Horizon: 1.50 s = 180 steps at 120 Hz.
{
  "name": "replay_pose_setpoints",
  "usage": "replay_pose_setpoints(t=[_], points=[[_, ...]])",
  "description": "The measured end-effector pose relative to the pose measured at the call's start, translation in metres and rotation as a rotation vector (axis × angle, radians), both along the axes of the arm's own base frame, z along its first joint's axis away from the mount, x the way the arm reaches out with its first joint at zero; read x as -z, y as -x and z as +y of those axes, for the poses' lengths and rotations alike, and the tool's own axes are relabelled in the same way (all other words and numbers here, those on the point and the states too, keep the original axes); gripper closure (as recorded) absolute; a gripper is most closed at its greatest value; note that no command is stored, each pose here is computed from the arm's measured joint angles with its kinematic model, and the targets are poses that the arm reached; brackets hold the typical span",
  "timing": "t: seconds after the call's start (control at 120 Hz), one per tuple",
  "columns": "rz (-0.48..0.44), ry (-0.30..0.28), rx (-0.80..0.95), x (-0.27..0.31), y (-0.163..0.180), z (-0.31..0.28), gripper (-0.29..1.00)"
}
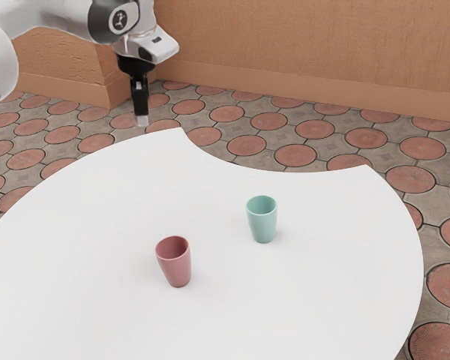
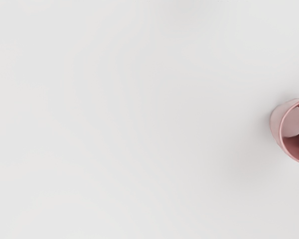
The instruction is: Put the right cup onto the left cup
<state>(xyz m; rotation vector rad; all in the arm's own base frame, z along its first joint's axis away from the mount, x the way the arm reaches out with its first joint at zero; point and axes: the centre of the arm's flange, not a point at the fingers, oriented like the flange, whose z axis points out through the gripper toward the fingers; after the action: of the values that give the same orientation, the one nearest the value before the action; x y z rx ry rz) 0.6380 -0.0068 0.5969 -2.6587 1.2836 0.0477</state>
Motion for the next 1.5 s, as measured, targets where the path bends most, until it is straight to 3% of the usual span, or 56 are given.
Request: replay_pose_setpoints(t=[0.158,0.408,0.958,1.142,1.333,1.5], points=[[0.024,0.051,0.051,0.048,-0.023,-0.031,0.0],[0.036,0.065,0.137,0.135,-0.063,-0.085,0.0],[-0.04,0.087,0.255,0.225,-0.105,-0.165,0.0],[-0.051,0.143,0.224,0.235,-0.107,-0.166,0.01],[-0.036,0.184,0.193,0.253,-0.109,-0.169,0.13],[-0.033,0.194,0.171,0.261,-0.111,-0.164,0.47]])
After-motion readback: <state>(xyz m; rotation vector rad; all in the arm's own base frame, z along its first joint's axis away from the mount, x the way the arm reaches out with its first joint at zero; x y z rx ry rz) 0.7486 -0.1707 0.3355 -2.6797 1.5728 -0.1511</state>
